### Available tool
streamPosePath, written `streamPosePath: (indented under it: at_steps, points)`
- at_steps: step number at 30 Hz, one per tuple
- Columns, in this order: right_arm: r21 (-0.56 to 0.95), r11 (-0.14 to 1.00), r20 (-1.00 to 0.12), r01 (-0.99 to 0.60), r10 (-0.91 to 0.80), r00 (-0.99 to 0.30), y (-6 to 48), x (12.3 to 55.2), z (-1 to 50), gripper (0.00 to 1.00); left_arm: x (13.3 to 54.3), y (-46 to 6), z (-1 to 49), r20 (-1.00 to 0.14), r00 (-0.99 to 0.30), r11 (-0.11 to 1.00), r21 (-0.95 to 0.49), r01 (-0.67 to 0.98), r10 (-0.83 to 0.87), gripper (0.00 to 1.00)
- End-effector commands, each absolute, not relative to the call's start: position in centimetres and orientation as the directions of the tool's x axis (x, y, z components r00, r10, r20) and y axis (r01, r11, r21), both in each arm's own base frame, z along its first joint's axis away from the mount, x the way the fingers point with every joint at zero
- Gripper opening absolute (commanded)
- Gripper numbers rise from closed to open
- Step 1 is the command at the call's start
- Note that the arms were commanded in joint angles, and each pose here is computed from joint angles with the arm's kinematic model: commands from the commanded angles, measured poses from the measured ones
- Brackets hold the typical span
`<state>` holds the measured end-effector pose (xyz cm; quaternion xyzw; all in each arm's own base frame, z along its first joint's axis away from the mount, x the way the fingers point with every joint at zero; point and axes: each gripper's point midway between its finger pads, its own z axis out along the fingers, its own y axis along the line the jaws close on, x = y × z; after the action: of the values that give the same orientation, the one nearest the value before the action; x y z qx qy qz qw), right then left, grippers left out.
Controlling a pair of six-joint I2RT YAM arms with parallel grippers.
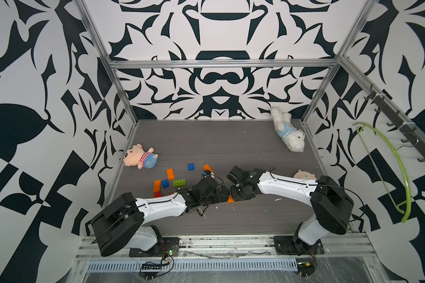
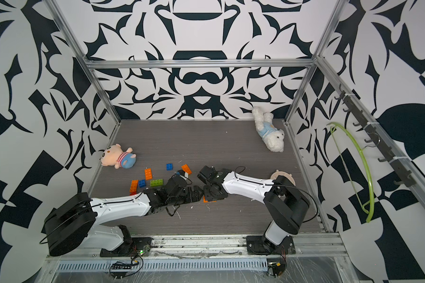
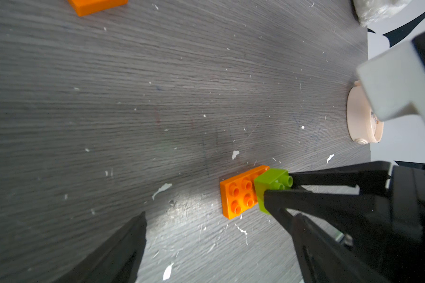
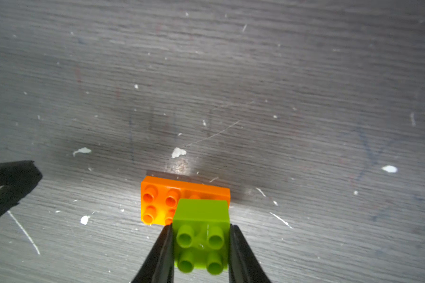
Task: Assemble the number 5 with lego
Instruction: Assemble the lego brick with the lego brick.
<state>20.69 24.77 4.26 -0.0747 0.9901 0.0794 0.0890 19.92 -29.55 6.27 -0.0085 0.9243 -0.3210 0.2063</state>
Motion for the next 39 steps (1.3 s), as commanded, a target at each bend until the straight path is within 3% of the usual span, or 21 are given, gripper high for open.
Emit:
streamPosePath:
  at_steps: [1,12,25,39]
  points:
    - [0.156,0.975,-0.212,-0.156,-0.121,-0.97,25.6,21.4,5.1,0.33,20.1,-29.7,6.8,-0.39,-0.909,0.8,-0.587,0.125,-0.144,0.99]
    - [0.077,0.99,-0.151,-0.116,-0.104,-0.983,24.0,20.5,2.9,0.33,20.0,-28.9,6.8,-0.398,-0.905,0.814,-0.569,0.118,-0.148,0.99]
    - [0.046,0.991,-0.203,-0.129,-0.117,-0.972,24.3,20.2,4.1,0.33,20.1,-28.4,6.7,-0.407,-0.9,0.821,-0.56,0.11,-0.158,0.99]
    - [-0.007,0.993,-0.118,-0.119,-0.119,-0.986,23.2,18.7,0.2,0.3,20.0,-28.1,6.6,-0.406,-0.899,0.825,-0.556,0.101,-0.163,0.99]
